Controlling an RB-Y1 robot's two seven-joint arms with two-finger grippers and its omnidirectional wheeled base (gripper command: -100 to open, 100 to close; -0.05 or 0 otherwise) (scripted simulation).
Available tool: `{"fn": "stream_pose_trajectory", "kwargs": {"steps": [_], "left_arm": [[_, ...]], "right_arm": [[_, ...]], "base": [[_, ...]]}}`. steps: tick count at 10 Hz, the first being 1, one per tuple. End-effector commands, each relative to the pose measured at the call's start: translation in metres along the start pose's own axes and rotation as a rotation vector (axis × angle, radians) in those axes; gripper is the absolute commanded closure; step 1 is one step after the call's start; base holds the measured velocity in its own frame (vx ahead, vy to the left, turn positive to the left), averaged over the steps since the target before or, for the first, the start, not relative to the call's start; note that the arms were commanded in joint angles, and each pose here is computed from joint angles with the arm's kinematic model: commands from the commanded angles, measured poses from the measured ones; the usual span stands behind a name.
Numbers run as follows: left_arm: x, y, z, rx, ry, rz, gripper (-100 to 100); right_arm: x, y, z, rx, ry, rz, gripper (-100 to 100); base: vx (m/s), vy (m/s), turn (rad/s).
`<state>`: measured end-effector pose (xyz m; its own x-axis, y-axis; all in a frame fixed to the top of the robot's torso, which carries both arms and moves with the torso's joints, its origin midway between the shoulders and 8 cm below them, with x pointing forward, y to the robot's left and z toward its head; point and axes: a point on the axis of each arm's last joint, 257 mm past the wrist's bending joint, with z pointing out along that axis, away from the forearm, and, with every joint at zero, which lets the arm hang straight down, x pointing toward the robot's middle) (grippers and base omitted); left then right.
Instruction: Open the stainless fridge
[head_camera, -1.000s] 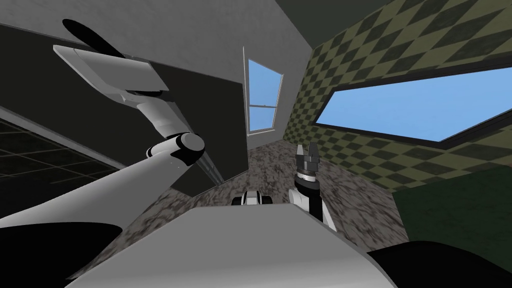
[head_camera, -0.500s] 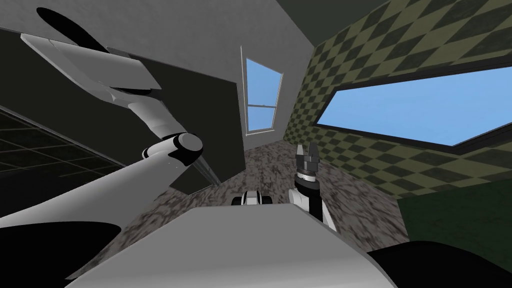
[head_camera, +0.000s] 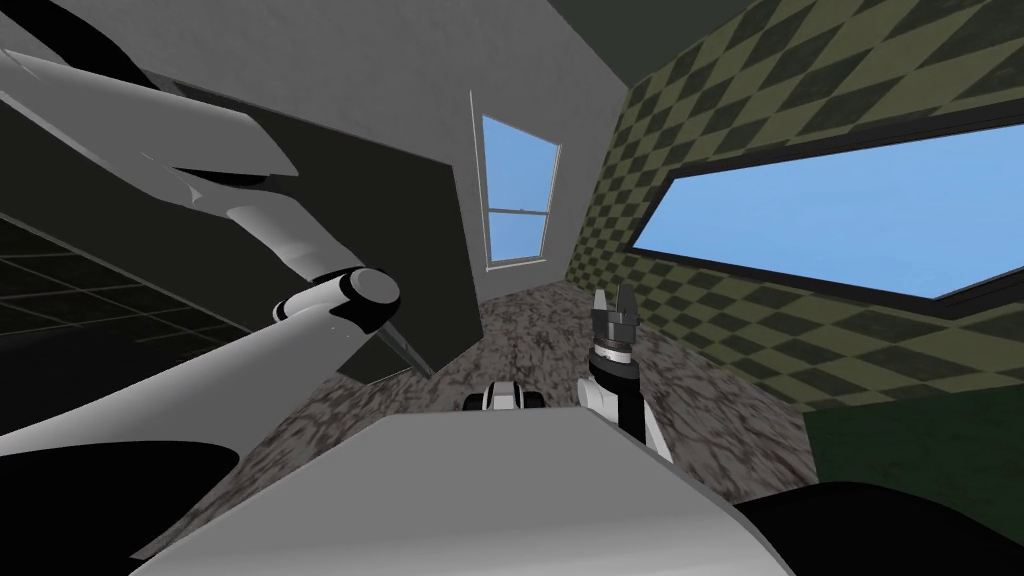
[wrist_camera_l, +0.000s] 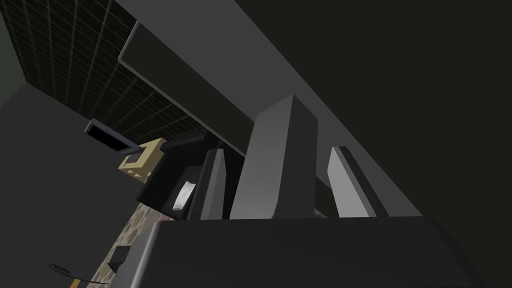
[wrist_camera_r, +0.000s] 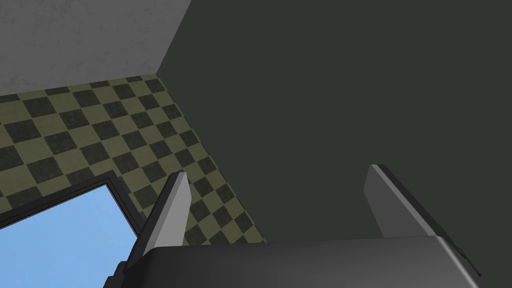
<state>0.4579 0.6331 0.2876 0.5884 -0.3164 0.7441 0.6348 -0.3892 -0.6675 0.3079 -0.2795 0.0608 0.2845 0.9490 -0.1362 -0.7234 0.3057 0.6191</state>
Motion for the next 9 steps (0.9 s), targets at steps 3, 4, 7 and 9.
{"fn": "stream_pose_trajectory", "kwargs": {"steps": [3,4,7,9], "left_arm": [[-0.025,-0.023,-0.001,0.076,-0.083,0.000,100],[-0.031,-0.030,-0.003,0.097,-0.103,-0.003,100],[-0.045,-0.047,-0.007,0.157,-0.158,-0.002,100],[-0.053,-0.055,-0.010,0.188,-0.185,-0.002,100]], "right_arm": [[0.000,0.000,0.000,0.000,0.000,0.000,0],[0.000,0.000,0.000,0.000,0.000,0.000,0],[0.000,0.000,0.000,0.000,0.000,0.000,0],[0.000,0.000,0.000,0.000,0.000,0.000,0]], "base": [[0.019,-0.148,0.023],[0.028,-0.225,0.034],[0.036,-0.184,0.024],[0.036,-0.196,0.032]]}}
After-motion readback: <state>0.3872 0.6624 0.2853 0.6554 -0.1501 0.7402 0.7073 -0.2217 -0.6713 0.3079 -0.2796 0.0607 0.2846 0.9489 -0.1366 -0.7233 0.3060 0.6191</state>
